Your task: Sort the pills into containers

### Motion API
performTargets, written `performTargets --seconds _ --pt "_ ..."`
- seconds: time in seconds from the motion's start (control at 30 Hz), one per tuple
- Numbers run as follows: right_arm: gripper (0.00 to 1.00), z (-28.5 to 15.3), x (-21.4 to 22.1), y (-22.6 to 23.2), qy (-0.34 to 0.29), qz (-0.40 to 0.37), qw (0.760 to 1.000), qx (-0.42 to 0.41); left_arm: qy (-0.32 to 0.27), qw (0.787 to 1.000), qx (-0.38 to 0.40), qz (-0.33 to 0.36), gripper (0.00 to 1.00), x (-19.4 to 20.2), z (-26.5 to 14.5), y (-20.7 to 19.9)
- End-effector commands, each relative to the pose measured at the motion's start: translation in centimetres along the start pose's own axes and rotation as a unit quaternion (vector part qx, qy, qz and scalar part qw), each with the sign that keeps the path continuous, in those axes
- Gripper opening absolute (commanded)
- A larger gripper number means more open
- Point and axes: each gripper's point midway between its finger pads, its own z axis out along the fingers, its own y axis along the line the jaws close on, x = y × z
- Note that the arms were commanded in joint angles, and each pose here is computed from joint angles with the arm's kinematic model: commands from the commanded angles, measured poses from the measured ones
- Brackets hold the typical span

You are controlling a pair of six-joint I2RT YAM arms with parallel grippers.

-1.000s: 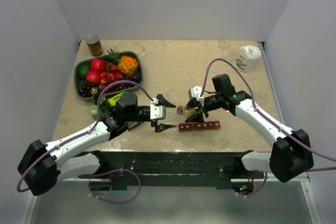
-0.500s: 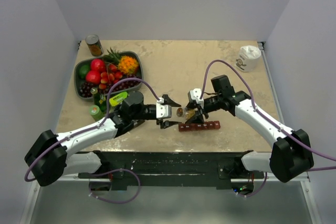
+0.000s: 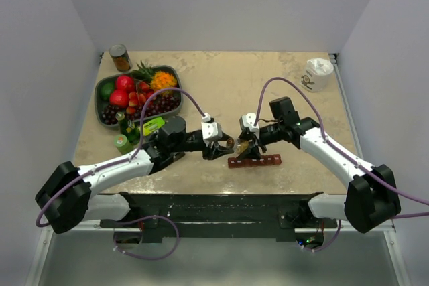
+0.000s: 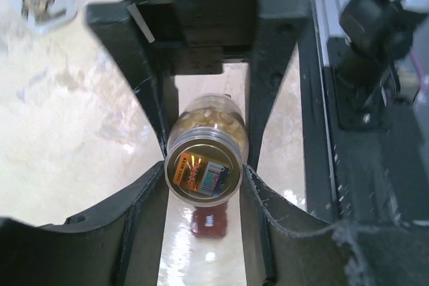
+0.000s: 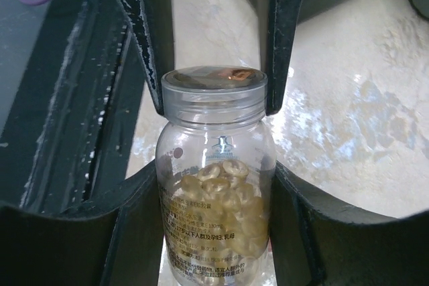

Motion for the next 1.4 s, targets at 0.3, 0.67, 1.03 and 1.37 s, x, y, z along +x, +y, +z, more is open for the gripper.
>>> performTargets --seconds 0.3,0.67,1.03,1.37 --pt "0.10 -0.8 -0.2 -4.8 0.024 -0.012 0.992 0.121 0.035 0.830 -0.144 -0.538 0.00 1.2 1.7 1.0" --pt "0.10 -0.7 -0.2 -4.6 0.021 -0.009 0.993 0.117 -0.024 0.864 -0.151 -0.480 0.91 -3.1 -0.1 2.1" --pt "0.11 -0.5 -0.7 -3.2 0.008 -0.020 0.997 0.080 0.021 0.976 -0.093 -0.194 0.93 -2.5 -4.3 2.2" --pt "0.13 -0.3 -0.5 -1.1 0.002 -0.046 0.998 0.030 -0.035 0.988 0.007 0.151 0.99 -3.8 -3.2 1.5"
